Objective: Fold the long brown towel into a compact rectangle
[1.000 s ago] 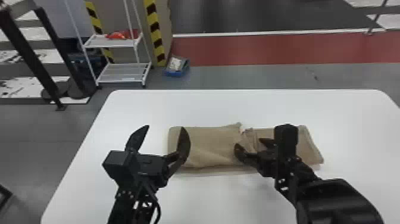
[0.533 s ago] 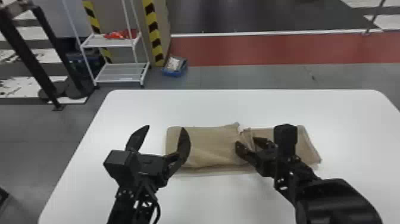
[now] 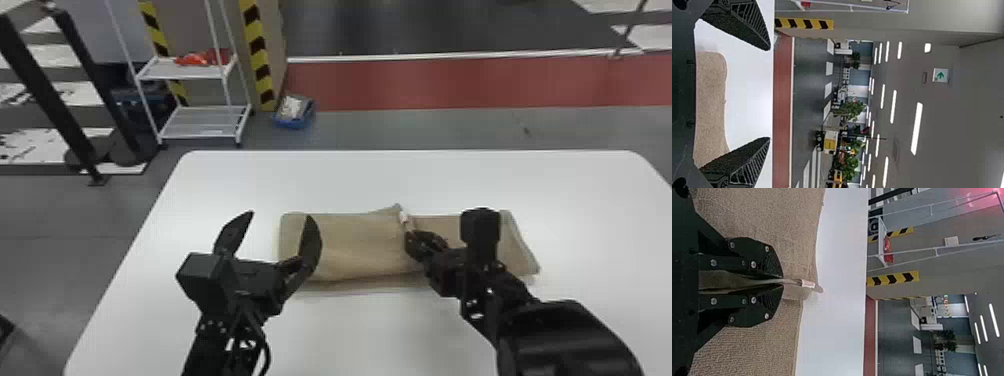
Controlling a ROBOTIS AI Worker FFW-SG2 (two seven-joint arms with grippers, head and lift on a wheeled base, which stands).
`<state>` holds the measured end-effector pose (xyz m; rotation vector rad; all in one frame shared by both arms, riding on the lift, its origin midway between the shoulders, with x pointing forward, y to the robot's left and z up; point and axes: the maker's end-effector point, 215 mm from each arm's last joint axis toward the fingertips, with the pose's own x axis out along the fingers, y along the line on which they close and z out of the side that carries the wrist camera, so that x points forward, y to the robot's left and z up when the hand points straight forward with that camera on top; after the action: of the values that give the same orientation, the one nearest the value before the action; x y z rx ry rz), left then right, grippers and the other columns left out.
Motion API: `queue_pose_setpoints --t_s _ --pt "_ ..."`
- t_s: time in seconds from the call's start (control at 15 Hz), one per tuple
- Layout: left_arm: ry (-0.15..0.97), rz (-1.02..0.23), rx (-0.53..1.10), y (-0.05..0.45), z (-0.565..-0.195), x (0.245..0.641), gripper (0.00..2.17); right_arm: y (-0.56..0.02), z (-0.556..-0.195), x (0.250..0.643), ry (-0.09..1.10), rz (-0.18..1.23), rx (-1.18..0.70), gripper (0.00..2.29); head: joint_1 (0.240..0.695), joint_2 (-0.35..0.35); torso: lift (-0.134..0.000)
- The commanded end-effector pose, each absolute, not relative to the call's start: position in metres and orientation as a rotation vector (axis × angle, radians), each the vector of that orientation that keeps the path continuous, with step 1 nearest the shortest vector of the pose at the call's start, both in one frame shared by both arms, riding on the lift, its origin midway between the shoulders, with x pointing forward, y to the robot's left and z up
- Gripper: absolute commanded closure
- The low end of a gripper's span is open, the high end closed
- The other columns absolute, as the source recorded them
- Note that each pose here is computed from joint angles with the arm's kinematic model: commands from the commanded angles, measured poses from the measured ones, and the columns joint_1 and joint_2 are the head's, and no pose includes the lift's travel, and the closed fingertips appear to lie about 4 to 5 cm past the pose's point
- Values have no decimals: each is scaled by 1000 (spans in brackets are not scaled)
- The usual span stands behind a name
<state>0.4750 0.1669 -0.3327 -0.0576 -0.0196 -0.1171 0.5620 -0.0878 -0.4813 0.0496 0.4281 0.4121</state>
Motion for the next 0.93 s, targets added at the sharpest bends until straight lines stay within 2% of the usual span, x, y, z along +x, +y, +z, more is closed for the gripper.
queue_pose_setpoints --t_s 0.0,0.13,0.27,0.4,0.67,0.8,0.87 --pt "-20 -120 -57 166 -333 475 60 -90 -481 560 427 408 52 1237 695 84 -95" --pt "-19 -124 -56 164 -333 475 63 -92 -482 559 429 402 52 1480 695 82 -95" --pt "-22 -127 -57 163 -331 475 63 -94 -477 558 419 395 53 1480 695 78 -95" --pt "-23 -124 -57 163 -331 475 63 -93 -457 552 386 397 64 1480 695 75 -95" --pt "-28 -111 -59 170 -329 475 63 -146 -400 538 295 321 142 1480 695 66 -95" --pt "-37 -98 -71 174 -329 475 63 -176 -407 529 303 275 185 1480 695 47 -95" --pt "-37 -89 -71 176 -332 477 63 -184 -421 528 328 259 188 1480 695 19 -95"
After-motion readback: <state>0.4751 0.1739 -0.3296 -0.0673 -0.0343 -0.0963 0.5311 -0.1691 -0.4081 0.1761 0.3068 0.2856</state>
